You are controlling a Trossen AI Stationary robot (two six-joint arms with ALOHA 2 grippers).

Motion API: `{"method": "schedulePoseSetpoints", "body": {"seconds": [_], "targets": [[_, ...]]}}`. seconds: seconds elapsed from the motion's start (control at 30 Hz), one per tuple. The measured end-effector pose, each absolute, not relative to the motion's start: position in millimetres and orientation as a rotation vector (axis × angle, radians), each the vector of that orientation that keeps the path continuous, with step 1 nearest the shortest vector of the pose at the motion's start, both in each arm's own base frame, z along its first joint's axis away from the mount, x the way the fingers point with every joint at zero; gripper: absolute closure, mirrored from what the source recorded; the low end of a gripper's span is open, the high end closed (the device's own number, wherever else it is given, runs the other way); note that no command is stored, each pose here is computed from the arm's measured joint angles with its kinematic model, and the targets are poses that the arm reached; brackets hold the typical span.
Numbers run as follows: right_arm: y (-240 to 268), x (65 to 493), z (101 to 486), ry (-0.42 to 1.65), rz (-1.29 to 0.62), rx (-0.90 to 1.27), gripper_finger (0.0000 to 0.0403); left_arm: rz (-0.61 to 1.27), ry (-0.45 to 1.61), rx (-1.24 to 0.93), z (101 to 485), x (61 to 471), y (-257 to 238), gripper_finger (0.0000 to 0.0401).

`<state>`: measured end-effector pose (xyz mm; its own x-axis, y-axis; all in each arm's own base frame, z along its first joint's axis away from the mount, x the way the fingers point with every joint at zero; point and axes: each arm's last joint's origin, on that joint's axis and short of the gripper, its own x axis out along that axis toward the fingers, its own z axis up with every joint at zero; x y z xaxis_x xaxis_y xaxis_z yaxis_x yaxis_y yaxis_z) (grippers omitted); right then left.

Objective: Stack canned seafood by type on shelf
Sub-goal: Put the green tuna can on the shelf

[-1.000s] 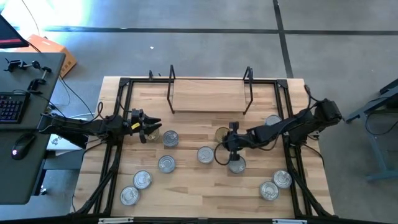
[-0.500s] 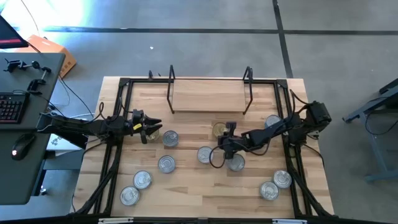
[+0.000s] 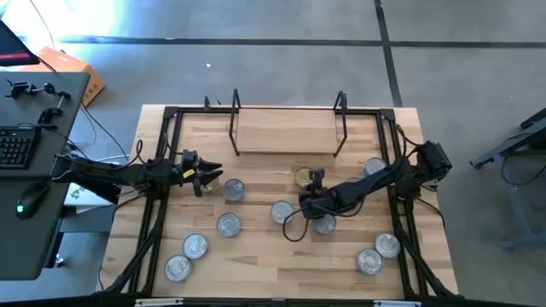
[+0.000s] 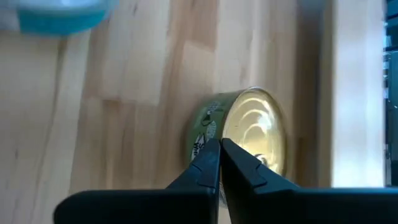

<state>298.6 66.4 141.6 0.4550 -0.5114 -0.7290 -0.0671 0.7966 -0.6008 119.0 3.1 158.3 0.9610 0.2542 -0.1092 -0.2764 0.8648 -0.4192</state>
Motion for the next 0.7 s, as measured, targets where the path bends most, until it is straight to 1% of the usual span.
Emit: {"method": "schedulePoseSetpoints", "body": {"seconds": [0.27, 0.37, 0.5, 0.57, 0.7], "targets": [[66.8, 300.6, 145.7, 1.050, -0.333, -0.561, 0.0403, 0.278, 0.051, -0.446, 158.3, 119.0, 3.1, 0.0255], [67.4, 300.7, 147.8, 1.041, -0.319, -0.533, 0.0403, 0.278, 0.053, -0.446, 158.1, 119.0, 3.1, 0.0255], [65.3, 301.8, 151.1, 1.028, -0.313, -0.508, 0.0403, 0.237, 0.102, -0.439, 154.3, 121.4, 0.8, 0.0255], [61.8, 303.2, 153.7, 1.019, -0.304, -0.478, 0.0403, 0.226, 0.119, -0.382, 153.1, 123.9, -0.4, 0.0255], [51.1, 307.4, 155.7, 1.013, -0.287, -0.394, 0.0403, 0.132, 0.062, -0.189, 162.6, 133.3, -5.9, 0.0255]]}}
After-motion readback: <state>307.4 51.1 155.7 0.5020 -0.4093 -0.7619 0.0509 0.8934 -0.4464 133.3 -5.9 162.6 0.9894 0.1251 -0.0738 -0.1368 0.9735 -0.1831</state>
